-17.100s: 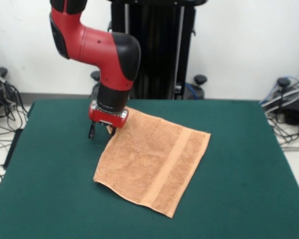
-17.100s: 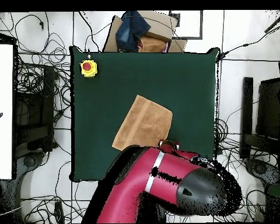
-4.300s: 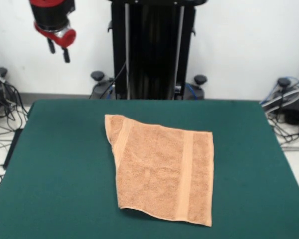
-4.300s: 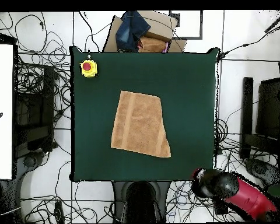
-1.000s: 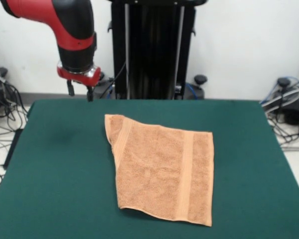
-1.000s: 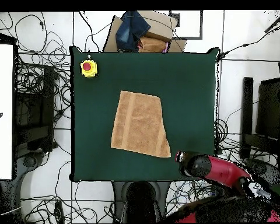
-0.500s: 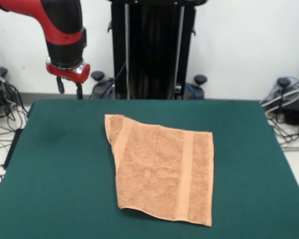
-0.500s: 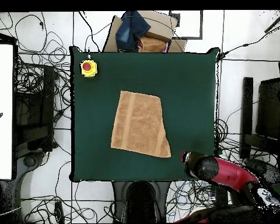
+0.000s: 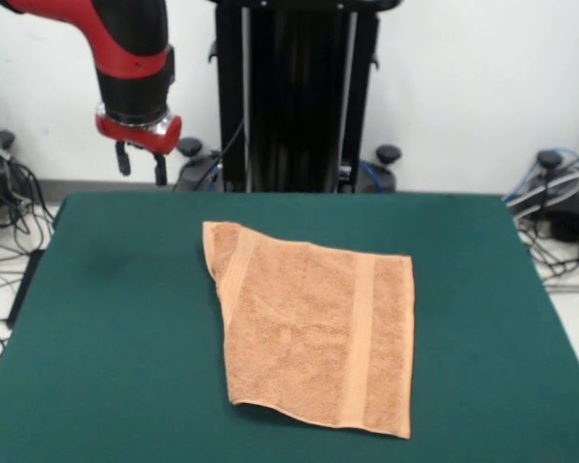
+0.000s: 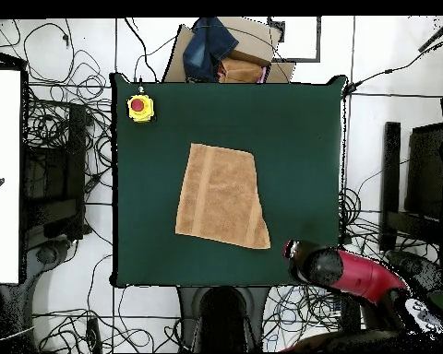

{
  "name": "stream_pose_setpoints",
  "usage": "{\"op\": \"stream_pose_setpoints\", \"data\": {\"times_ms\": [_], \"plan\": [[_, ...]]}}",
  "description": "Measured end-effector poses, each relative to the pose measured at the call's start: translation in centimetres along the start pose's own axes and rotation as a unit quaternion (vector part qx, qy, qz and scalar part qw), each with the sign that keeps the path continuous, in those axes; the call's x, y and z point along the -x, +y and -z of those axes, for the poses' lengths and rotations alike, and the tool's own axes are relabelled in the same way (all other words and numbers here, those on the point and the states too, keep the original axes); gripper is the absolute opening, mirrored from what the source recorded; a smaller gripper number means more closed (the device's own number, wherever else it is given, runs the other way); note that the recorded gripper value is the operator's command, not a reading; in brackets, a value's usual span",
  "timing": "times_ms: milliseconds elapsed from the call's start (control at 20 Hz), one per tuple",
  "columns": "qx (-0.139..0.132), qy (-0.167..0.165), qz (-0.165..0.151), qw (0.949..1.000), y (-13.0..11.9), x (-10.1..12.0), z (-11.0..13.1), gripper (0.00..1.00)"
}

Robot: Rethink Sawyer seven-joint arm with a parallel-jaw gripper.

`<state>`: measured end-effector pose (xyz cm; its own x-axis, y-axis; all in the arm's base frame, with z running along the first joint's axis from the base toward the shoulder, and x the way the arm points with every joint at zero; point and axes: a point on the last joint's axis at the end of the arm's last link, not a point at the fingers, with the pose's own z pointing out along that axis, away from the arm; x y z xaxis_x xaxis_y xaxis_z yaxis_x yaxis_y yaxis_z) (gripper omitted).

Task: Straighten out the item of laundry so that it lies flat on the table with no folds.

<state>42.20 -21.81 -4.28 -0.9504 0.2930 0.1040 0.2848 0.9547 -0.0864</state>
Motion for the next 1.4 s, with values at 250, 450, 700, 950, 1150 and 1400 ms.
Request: {"op": "stream_pose_setpoints", "data": {"times_ms": [250,450,700,950,1150,1400], "plan": [[0.0,0.001,0.004,1.0,0.5,-0.3,0.4,1.0],[0.001,0.003,0.009,1.0,1.0,-0.5,0.4,1.0],[0.0,0.002,0.02,0.9998,2.1,-0.3,0.5,1.0],[0.0,0.003,0.027,0.9996,2.8,-0.4,0.5,1.0],[0.0,-0.002,0.04,0.9992,4.1,-0.6,0.3,1.0],[0.002,-0.016,0.062,0.9979,6.5,-1.2,0.3,1.0]]}}
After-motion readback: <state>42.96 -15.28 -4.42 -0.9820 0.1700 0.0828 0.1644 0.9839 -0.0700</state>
